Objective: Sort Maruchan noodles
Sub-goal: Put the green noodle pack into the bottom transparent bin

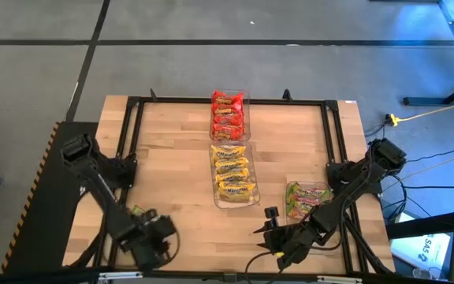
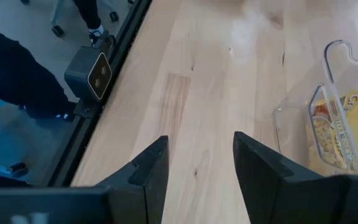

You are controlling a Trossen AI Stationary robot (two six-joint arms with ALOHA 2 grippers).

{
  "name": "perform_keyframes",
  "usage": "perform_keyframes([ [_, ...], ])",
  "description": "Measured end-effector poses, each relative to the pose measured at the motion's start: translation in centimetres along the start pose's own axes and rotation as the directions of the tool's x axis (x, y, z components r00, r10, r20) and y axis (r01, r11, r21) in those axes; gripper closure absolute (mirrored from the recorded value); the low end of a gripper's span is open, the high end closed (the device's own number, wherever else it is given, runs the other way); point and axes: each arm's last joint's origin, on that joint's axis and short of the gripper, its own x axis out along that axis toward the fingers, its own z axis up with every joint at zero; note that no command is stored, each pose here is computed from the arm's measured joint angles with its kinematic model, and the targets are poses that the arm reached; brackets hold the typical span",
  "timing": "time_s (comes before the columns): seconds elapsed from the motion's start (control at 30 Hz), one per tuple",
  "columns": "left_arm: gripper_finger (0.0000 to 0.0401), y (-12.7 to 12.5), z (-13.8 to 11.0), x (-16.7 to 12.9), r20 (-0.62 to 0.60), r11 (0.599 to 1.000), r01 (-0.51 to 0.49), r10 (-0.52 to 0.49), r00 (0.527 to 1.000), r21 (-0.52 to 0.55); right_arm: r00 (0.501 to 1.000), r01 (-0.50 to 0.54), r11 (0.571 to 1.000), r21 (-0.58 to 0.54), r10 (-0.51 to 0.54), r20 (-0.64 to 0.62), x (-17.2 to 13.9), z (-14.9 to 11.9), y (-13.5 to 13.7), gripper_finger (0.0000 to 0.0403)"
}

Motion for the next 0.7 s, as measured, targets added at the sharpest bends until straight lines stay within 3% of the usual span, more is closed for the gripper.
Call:
perform_keyframes([
  [0.1,0.0236,0.2,2.0,-0.6,0.028,0.999,0.04,-0.041,0.999,0.025,1.0,-0.001,1.0,0.001,0.001,0.005,0.0,0.1,0.0,0.0251],
  [0.2,0.0236,0.6,2.2,-1.3,-0.094,0.997,0.065,-0.069,0.993,-0.052,1.0,-0.001,1.0,0.008,0.001,0.005,0.0,0.0,0.0,0.0251],
  [0.27,0.0236,1.2,1.0,-1.9,-0.211,0.991,0.005,-0.033,0.977,-0.131,1.0,-0.001,1.0,0.013,0.001,0.005,0.0,0.0,0.0,0.0251],
  [0.33,0.0236,1.9,-0.7,-2.6,-0.344,0.978,-0.116,0.05,0.938,-0.175,1.0,-0.001,1.0,0.014,0.001,0.006,0.0,0.1,0.0,0.0251],
  [0.43,0.0236,2.9,-3.1,-3.1,-0.503,0.96,-0.251,0.155,0.85,-0.127,1.0,0.0,1.0,0.001,0.0,0.006,0.0,0.1,0.0,0.0251],
  [0.57,0.0236,3.7,-4.7,-2.3,-0.569,0.961,-0.27,0.189,0.8,-0.062,1.0,0.002,1.0,-0.018,-0.002,0.007,0.0,0.1,0.0,0.0251],
  [0.7,0.0236,4.4,-6.1,-0.8,-0.583,0.977,-0.211,0.164,0.796,-0.013,1.0,0.003,1.0,-0.018,-0.003,0.007,0.0,0.1,0.0,0.0251],
])
